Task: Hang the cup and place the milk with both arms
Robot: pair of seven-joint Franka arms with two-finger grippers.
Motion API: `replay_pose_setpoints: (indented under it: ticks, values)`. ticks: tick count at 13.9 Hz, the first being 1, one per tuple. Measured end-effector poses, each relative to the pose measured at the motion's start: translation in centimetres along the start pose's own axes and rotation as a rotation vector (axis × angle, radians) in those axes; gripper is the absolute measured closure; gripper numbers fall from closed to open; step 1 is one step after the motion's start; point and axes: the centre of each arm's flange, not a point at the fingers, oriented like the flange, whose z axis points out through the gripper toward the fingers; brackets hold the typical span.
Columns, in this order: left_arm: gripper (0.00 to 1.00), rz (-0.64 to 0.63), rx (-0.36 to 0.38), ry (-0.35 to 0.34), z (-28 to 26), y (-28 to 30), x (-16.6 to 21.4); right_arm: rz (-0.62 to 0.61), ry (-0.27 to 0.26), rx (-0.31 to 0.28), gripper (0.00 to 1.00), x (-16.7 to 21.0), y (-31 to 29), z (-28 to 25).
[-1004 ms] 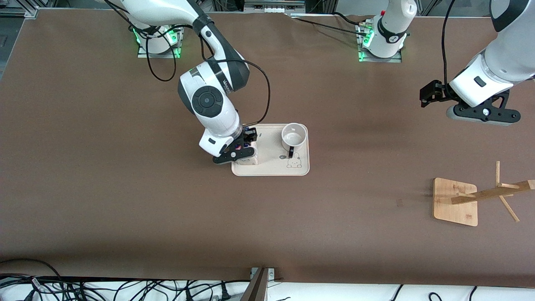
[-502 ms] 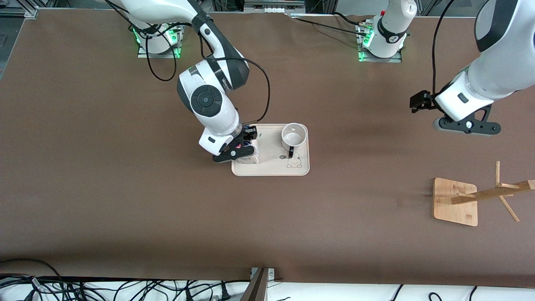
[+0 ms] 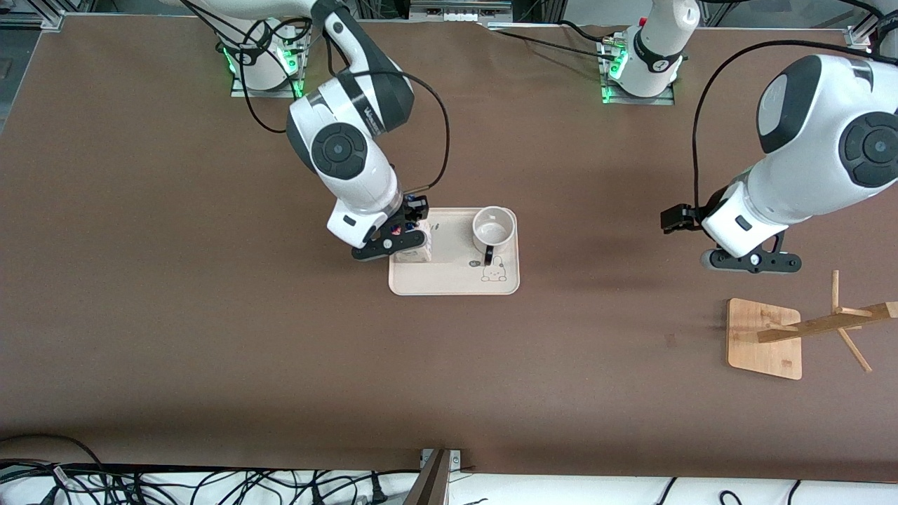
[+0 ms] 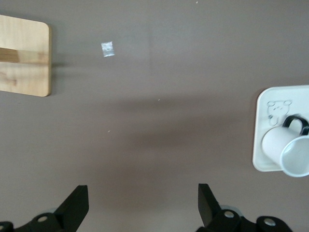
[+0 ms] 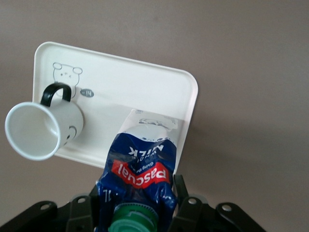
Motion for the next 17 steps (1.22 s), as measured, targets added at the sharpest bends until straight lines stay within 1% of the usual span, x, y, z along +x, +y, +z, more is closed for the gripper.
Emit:
replay_pose_setpoints:
  ticks: [1,3,6,9,11,13,15,17]
  values:
    - [0.00,-0.030,-0.015,0.008,0.5,1.2,0.3,0.004,-0.001,-0.001,0.42,-0.4,0.4,-1.4]
    - [0.00,-0.098,-0.025,0.032,2.2,5.3,0.7,0.038,0.008,-0.010,0.42,-0.5,2.6,-4.4]
    - [0.00,-0.150,-0.043,0.069,5.7,13.0,0.7,0.138,0.035,-0.028,0.42,-0.4,9.2,-9.8]
    - [0.00,-0.092,-0.036,0.051,10.2,20.1,-0.9,0.219,0.060,-0.039,0.42,-0.8,16.4,-14.2]
    - [0.00,-0.022,-0.022,0.029,13.5,25.0,-2.8,0.256,0.070,-0.048,0.42,-0.8,20.0,-15.2]
    - [0.00,0.023,-0.002,0.015,17.4,29.8,-5.2,0.271,0.051,-0.063,0.42,-0.8,22.8,-14.8]
    - [0.00,0.026,0.036,0.047,20.9,33.0,-6.8,0.263,0.010,-0.076,0.42,-0.8,25.4,-13.6]
    - [0.00,0.010,0.092,0.089,23.7,35.1,-8.1,0.233,-0.024,-0.081,0.42,-0.7,28.5,-12.1]
